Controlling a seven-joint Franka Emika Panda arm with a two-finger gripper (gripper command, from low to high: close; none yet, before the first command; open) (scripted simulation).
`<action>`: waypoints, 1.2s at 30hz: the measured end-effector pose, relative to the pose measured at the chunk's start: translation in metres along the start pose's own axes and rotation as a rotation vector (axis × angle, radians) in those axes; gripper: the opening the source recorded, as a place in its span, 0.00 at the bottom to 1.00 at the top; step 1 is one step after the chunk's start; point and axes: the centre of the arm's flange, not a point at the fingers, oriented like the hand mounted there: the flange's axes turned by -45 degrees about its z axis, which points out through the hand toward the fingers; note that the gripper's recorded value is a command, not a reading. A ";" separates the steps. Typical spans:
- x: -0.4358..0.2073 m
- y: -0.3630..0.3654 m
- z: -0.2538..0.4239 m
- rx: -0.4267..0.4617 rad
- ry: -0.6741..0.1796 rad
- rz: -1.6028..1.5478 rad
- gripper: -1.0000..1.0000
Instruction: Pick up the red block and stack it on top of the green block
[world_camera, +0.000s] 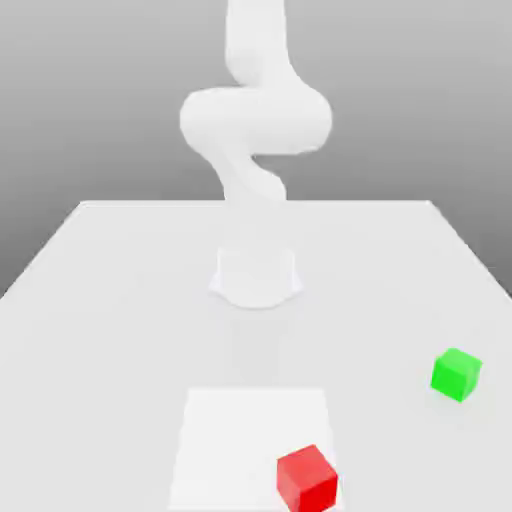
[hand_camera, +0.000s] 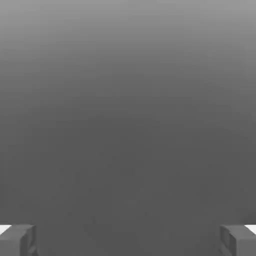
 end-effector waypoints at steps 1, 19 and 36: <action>0.000 0.001 0.022 0.032 -0.033 -0.010 0.50; -0.130 -0.037 0.338 0.242 -0.543 -0.216 0.50; -0.257 -0.025 0.454 0.089 -0.724 -0.421 0.50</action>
